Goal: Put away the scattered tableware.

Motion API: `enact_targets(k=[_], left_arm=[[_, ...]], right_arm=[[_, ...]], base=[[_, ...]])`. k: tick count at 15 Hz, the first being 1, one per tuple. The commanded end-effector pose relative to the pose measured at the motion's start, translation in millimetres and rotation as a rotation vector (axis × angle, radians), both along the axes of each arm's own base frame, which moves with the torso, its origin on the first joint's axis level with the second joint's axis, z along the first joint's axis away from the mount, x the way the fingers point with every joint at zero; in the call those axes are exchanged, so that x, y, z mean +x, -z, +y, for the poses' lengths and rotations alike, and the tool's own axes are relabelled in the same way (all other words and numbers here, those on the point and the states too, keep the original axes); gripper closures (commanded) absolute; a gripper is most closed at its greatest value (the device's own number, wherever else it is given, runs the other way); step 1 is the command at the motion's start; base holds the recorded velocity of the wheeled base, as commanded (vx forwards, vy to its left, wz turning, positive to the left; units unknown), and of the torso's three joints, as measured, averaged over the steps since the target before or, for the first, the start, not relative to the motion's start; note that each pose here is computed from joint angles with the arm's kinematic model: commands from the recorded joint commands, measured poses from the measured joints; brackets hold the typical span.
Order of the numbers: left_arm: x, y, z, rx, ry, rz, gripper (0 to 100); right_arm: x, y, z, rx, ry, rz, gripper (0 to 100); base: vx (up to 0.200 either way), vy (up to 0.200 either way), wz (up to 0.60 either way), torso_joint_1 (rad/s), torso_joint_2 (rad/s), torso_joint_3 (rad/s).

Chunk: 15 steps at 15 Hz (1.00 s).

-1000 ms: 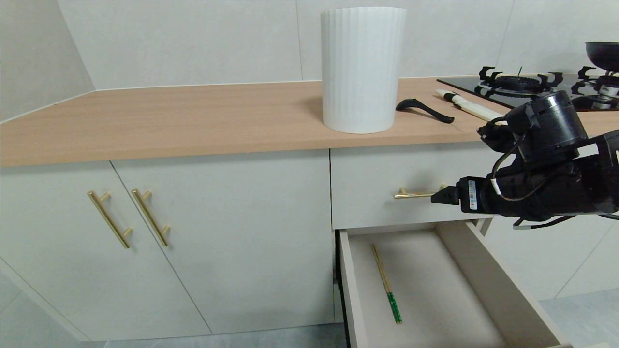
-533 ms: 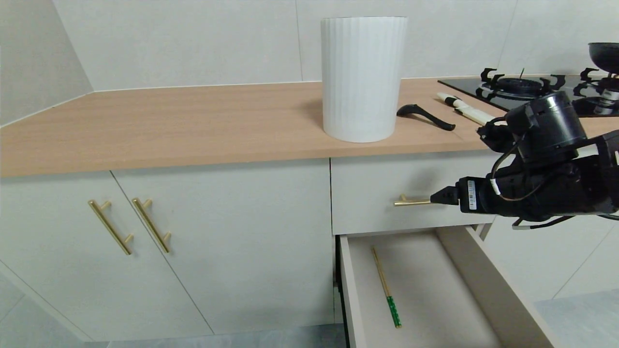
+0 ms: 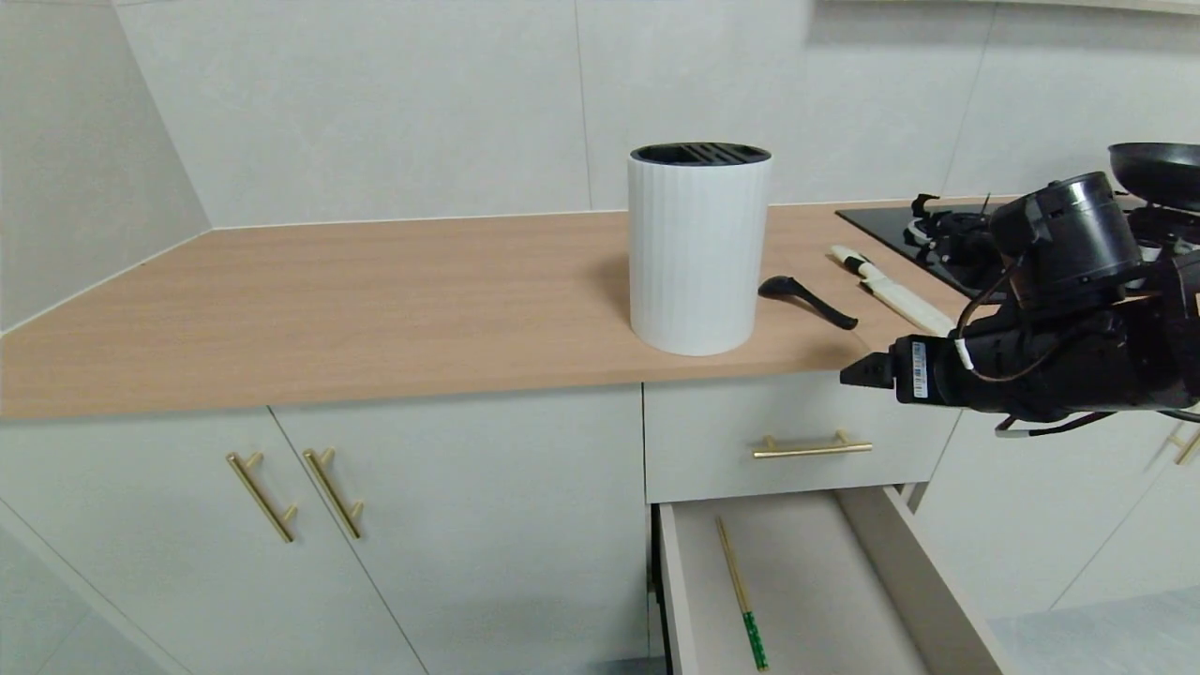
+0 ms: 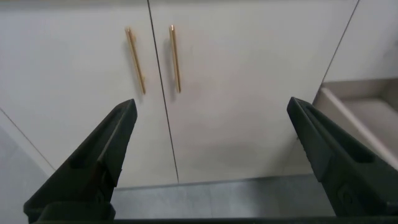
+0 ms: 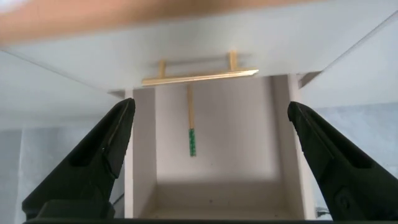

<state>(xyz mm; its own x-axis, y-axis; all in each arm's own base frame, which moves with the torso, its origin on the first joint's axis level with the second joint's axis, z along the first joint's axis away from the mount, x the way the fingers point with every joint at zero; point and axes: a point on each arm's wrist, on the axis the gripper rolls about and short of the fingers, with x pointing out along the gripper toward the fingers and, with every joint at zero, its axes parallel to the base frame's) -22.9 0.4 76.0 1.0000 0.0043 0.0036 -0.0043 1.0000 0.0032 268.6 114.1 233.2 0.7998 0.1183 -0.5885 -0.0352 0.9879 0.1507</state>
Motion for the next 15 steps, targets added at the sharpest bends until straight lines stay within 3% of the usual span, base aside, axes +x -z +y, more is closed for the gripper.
enact_targets(k=[1,8,15], left_arm=[[0,0.2,0.0,0.0,0.0,0.001,0],[0,-0.2,0.0,0.0,0.0,-0.001,0],[0,0.2,0.0,0.0,0.0,0.001,0]], right_arm=[[2,3,1,-0.005,0.002,0.01,0],[11,11,2,-0.01,0.008,0.021,0],[36,19,-5,-0.056,-0.013,-0.023,0]], base=[[0.0,0.0,0.0,0.188,-0.48,-0.29],[0.0,0.0,0.0,0.191,-0.47,-0.272],[0.0,0.0,0.0,0.021,-0.05,-0.03]])
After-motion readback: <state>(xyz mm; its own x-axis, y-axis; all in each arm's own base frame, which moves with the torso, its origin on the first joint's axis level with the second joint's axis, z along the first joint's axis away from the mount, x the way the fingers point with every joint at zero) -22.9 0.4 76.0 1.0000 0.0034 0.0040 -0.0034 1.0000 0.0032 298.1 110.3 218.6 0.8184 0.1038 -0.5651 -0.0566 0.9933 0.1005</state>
